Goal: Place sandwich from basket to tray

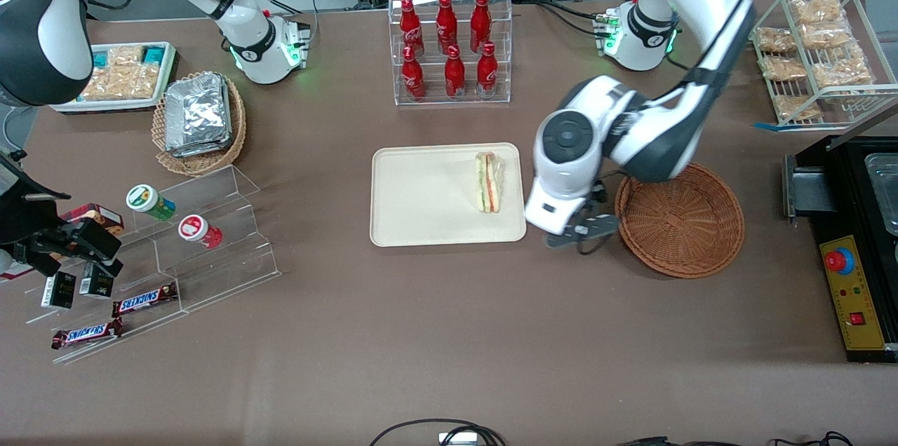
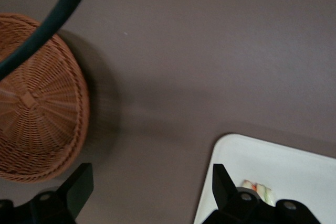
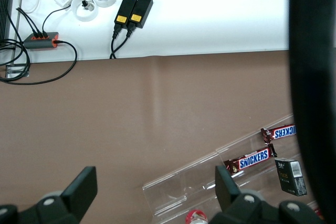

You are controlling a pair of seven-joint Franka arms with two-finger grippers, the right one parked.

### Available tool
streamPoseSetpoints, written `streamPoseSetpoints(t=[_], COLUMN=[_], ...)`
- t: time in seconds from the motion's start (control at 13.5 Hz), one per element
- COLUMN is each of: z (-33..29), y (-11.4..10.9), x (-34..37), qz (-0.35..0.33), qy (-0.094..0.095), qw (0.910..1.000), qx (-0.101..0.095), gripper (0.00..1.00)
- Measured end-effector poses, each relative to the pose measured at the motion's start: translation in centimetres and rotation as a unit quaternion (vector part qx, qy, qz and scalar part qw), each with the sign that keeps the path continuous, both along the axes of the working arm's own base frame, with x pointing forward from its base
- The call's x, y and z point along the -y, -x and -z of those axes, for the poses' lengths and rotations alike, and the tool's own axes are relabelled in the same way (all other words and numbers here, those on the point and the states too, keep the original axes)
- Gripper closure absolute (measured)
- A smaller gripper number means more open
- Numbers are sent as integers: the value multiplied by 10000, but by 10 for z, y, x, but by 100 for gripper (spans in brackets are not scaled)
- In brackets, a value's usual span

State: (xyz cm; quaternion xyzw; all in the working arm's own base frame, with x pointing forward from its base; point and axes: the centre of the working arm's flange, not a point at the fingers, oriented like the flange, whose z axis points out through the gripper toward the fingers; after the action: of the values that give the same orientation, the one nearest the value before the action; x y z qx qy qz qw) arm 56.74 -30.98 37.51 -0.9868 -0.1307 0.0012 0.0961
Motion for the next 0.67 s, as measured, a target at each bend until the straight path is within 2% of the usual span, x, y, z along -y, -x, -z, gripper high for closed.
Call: streamPoseSetpoints(t=[0.15,0.22,0.37,0.52,0.67], z=[-21,-32,-59,-91,-121], y=[-9,-12,-18,-27,-30], x=[-28,-42,-70,-109,-148], qz=[-137,-70,171,433,707], qy=[-93,-140,-132,27,193], qw=[9999,9999,9992,9973,9948], qx=[27,-58,-346,-589,-710], gripper=[0,0,0,0,0])
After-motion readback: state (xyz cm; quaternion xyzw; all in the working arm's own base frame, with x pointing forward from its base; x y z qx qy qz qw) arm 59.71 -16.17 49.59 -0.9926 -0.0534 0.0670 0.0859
